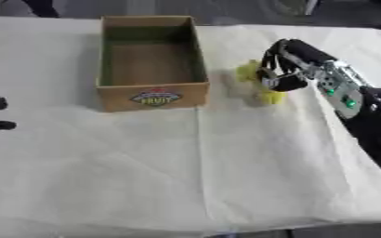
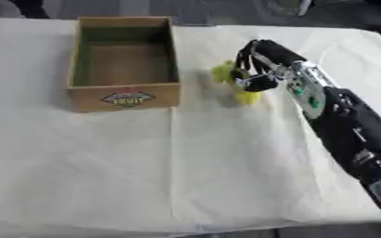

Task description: Pick up objects on the table and place them in the box.

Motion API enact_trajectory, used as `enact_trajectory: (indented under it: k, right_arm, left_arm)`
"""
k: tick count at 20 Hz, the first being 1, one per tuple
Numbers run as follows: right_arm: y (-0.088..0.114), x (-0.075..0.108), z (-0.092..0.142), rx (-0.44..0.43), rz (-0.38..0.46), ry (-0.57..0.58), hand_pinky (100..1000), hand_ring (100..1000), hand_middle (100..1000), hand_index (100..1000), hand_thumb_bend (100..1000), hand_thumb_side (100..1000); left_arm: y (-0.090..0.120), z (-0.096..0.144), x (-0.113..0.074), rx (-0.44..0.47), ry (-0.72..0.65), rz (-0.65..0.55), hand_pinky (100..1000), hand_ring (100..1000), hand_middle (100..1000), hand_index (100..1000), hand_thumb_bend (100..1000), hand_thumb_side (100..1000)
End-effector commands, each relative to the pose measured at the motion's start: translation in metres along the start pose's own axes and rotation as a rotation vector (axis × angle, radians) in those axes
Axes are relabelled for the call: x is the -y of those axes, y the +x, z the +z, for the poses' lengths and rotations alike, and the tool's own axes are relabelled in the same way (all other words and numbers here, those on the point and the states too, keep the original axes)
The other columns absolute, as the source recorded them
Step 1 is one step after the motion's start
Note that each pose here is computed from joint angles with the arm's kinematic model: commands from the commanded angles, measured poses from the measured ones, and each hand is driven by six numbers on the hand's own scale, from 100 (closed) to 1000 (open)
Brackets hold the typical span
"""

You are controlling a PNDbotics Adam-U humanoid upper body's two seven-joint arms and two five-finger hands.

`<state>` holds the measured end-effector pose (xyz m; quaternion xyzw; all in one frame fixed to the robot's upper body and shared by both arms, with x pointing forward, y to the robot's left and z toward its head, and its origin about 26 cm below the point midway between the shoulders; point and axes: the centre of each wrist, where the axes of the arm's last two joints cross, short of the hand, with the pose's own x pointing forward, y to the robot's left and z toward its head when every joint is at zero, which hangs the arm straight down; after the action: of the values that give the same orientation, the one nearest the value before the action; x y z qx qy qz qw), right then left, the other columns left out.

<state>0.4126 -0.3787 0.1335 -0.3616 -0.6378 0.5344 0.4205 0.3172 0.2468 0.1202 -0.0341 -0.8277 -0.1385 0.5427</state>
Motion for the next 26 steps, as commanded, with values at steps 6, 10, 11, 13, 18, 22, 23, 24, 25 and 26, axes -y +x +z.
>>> enact_trajectory:
  k: [6, 10, 11, 13, 18, 22, 23, 24, 25, 26]
  right_arm:
    - [0.011, 0.044, -0.002, 0.067, 0.014, -0.112, 180, 276, 380, 532, 100, 225]
    - [0.023, 0.066, -0.010, 0.117, -0.014, -0.164, 181, 278, 375, 530, 100, 208]
    - [0.026, 0.071, -0.012, 0.130, -0.020, -0.174, 181, 279, 374, 530, 100, 203]
    - [0.034, 0.083, -0.018, 0.163, -0.030, -0.198, 187, 284, 374, 531, 100, 200]
    - [0.051, 0.099, -0.034, 0.228, -0.044, -0.221, 191, 288, 375, 532, 100, 193]
    - [0.059, 0.104, -0.045, 0.248, -0.046, -0.226, 192, 288, 376, 534, 100, 192]
    - [0.060, 0.104, -0.048, 0.250, -0.046, -0.224, 192, 289, 376, 534, 100, 193]
    - [0.062, 0.104, -0.051, 0.255, -0.046, -0.221, 193, 289, 376, 534, 100, 193]
    - [0.063, 0.104, -0.054, 0.255, -0.044, -0.216, 194, 290, 377, 535, 100, 194]
    - [0.064, 0.102, -0.056, 0.255, -0.043, -0.210, 194, 291, 376, 535, 100, 194]
  left_arm:
    - [0.008, -0.002, -0.003, 0.028, 0.000, -0.011, 641, 845, 617, 703, 216, 620]
    - [0.007, -0.001, -0.003, 0.025, -0.002, -0.011, 641, 845, 617, 704, 216, 619]
    - [0.007, -0.001, -0.003, 0.025, -0.003, -0.011, 641, 845, 617, 704, 216, 619]
    - [0.006, -0.001, -0.002, 0.022, -0.006, -0.011, 641, 845, 617, 703, 217, 619]
    - [0.008, -0.003, 0.000, 0.028, -0.022, -0.007, 641, 845, 617, 703, 217, 624]
    - [0.011, -0.007, 0.003, 0.043, -0.040, -0.001, 641, 844, 617, 703, 220, 614]
    - [0.012, -0.008, 0.004, 0.047, -0.044, 0.001, 641, 844, 617, 703, 220, 614]
    - [0.013, -0.009, 0.005, 0.052, -0.049, 0.002, 641, 844, 617, 703, 220, 613]
    - [0.014, -0.010, 0.006, 0.057, -0.055, 0.004, 641, 844, 618, 703, 220, 612]
    - [0.015, -0.011, 0.007, 0.062, -0.060, 0.007, 641, 844, 618, 703, 220, 612]
